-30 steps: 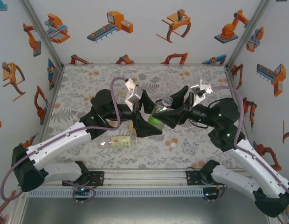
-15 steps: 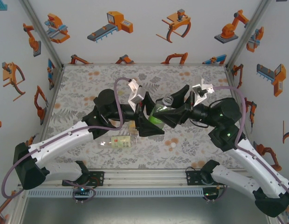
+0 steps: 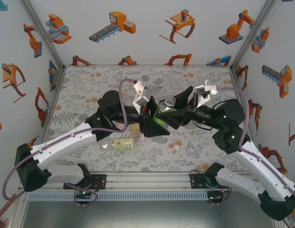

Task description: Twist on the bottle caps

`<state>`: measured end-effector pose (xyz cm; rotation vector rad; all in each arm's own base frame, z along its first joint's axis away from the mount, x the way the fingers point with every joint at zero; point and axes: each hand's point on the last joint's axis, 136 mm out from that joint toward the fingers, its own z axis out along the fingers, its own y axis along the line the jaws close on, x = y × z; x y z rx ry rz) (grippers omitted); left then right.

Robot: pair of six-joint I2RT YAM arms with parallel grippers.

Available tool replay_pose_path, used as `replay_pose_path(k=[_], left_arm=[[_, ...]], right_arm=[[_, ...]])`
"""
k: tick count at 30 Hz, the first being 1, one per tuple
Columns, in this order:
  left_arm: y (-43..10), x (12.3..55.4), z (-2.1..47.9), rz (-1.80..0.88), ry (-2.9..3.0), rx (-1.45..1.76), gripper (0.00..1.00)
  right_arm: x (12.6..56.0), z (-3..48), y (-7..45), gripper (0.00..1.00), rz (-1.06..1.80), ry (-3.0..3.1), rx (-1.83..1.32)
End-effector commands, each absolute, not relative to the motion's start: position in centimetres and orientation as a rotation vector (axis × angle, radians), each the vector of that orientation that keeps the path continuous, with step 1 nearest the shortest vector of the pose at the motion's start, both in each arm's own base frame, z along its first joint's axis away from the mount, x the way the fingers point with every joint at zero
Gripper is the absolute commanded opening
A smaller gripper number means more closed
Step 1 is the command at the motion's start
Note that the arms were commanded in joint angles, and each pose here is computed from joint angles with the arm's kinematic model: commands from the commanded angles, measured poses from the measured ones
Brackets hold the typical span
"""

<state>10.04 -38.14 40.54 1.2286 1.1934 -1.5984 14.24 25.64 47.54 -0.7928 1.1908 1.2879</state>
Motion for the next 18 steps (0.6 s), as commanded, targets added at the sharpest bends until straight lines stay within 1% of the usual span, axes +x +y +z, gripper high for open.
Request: replay_pose_path(k=[1,3,4,7,10,13,18], left_arm=[[-37.3,9.3,42.5,-1.564,1.103,1.241,0.42],[-37.1,9.7,42.3,-1.531,1.120,1.225,0.39],[-37.0,9.8,42.1,-1.509,1.133,1.221,0.35],[-36.6,10.6,41.8,-1.441,1.175,1.186,0.25],[-36.0,11.1,41.5,-1.387,1.202,1.160,0.13],[-35.5,11.7,41.2,-1.328,1.243,1.140,0.00],[-34.4,12.1,40.6,-1.273,1.290,1.102,0.00]], right_arm=[[13.7,49.1,24.7,0.31,1.266,1.151,-0.766],[13.8,48.9,24.5,0.50,1.243,1.168,-0.756],[13.8,48.9,24.3,0.57,1.228,1.176,-0.754],[14.0,48.8,23.7,0.68,1.186,1.201,-0.741],[14.0,48.8,23.1,0.73,1.148,1.223,-0.723],[14.5,48.2,22.5,0.73,1.105,1.276,-0.698],[15.1,47.2,21.8,0.73,1.064,1.355,-0.655]])
